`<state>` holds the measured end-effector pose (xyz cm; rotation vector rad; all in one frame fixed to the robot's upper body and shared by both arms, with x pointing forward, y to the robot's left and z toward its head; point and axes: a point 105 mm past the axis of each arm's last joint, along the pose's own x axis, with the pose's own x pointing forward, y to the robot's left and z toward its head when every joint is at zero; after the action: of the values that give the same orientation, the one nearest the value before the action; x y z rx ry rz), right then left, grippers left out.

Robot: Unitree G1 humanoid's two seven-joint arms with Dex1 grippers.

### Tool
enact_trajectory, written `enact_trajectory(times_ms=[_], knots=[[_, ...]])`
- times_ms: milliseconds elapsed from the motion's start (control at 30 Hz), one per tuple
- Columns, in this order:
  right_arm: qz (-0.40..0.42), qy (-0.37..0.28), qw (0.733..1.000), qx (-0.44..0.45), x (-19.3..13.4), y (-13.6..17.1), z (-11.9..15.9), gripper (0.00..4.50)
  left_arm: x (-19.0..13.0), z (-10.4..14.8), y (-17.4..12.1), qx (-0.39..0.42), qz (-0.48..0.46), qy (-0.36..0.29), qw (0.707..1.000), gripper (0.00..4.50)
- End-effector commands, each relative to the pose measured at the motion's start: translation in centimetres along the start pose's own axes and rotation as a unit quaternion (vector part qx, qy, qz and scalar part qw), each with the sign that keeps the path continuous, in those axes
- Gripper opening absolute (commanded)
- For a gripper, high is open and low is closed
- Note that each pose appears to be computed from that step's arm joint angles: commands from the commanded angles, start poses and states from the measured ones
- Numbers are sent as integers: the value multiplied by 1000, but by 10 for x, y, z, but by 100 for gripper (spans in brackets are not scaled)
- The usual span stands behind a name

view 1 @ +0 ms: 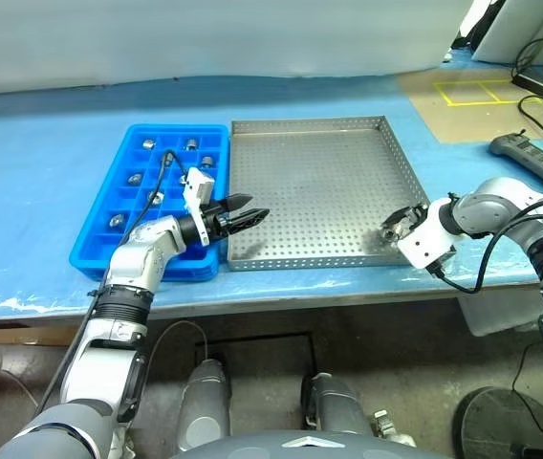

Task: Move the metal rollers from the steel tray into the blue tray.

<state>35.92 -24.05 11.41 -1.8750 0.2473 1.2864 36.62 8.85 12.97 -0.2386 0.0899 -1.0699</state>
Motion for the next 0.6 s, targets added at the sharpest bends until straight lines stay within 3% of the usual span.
enact_trajectory(times_ms=[33,133,333,600], knots=[[-12,-17,1000,-1,10,-5,8,329,3,-10,-3,-8,1,13,1000,375],[-2,-19,1000,-1,11,-2,8,329,4,-10,-3,-10,3,13,1000,375],[-26,-11,999,-23,15,-8,9,160,4,-11,-7,-11,0,15,1000,375],[-31,3,999,-21,14,-11,4,160,2,-6,-4,-7,3,17,1000,375]])
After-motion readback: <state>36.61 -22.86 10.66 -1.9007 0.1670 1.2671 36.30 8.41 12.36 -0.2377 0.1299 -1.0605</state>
